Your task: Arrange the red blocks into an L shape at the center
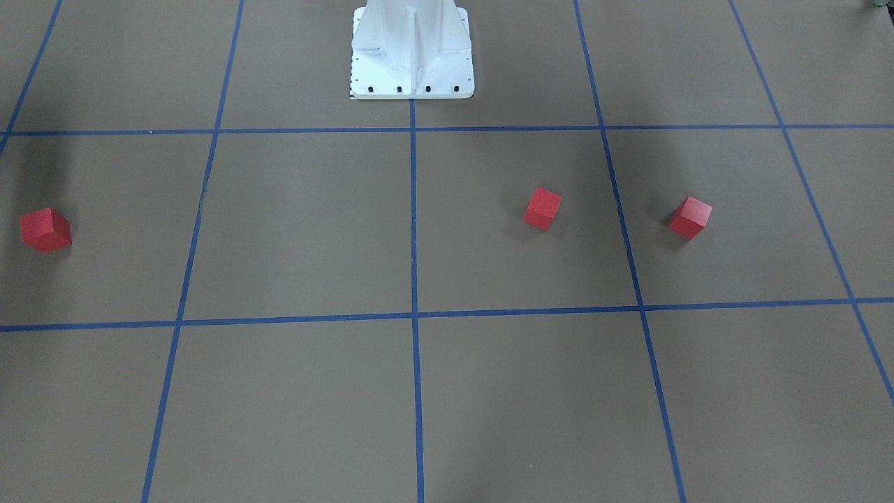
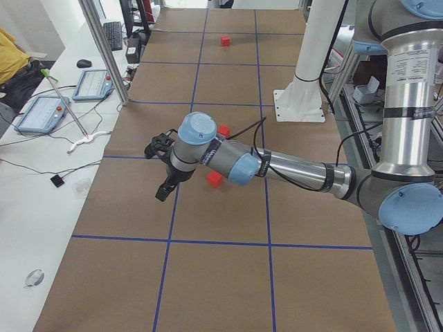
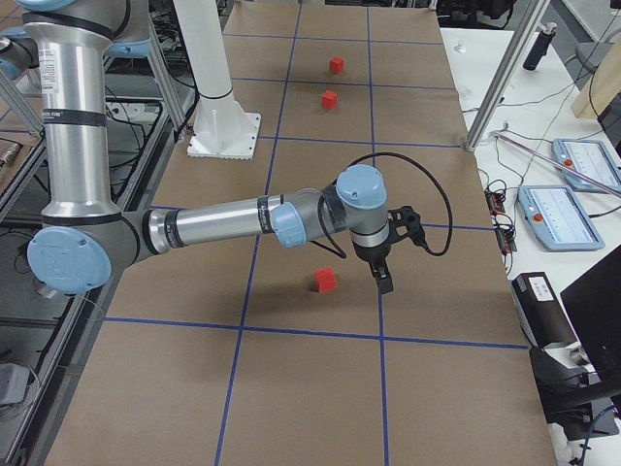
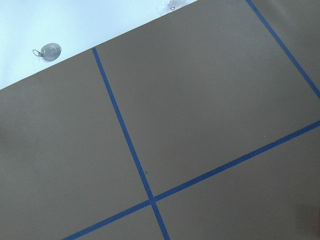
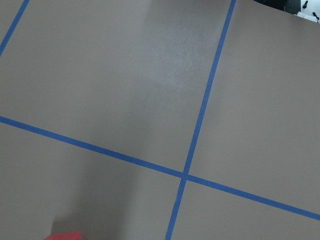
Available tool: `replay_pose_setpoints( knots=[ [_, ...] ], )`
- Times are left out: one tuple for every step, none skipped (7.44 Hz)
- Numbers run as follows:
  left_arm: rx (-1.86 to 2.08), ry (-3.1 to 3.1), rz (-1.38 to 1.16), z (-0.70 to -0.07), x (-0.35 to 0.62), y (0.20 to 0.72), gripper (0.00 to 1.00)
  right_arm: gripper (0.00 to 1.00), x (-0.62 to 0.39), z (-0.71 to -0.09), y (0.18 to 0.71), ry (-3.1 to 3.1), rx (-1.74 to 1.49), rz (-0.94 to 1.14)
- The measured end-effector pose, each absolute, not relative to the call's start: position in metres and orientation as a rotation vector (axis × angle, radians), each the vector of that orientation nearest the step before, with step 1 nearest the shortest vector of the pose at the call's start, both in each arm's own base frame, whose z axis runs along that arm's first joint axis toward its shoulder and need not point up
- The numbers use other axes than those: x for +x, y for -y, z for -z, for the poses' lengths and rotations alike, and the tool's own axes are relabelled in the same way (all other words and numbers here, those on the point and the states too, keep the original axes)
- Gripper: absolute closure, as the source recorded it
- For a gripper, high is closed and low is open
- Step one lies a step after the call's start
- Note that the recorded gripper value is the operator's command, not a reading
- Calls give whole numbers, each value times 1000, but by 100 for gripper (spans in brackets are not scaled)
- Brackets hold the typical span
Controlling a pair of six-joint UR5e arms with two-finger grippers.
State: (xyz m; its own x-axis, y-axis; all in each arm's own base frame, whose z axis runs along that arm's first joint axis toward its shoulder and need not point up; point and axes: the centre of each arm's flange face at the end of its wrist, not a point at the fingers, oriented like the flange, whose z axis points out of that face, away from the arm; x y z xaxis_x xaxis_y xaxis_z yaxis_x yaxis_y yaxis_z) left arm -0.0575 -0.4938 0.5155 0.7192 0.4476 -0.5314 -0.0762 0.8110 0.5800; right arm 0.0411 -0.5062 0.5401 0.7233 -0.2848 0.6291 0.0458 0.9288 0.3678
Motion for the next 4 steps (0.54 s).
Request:
replay_pose_setpoints(
  knots=[
    [568,-721,-329,-518,-48,495,0,1,20,-537,506,787,324,222],
    [578,-723,-345,-523,-42,497,0,1,0,-538,500,853,294,259],
    [586,-726,-363,-527,-34,499,0,1,-17,-547,488,901,260,288],
    [590,-731,-382,-528,-26,500,0,2,-28,-562,472,914,240,312]
  ],
)
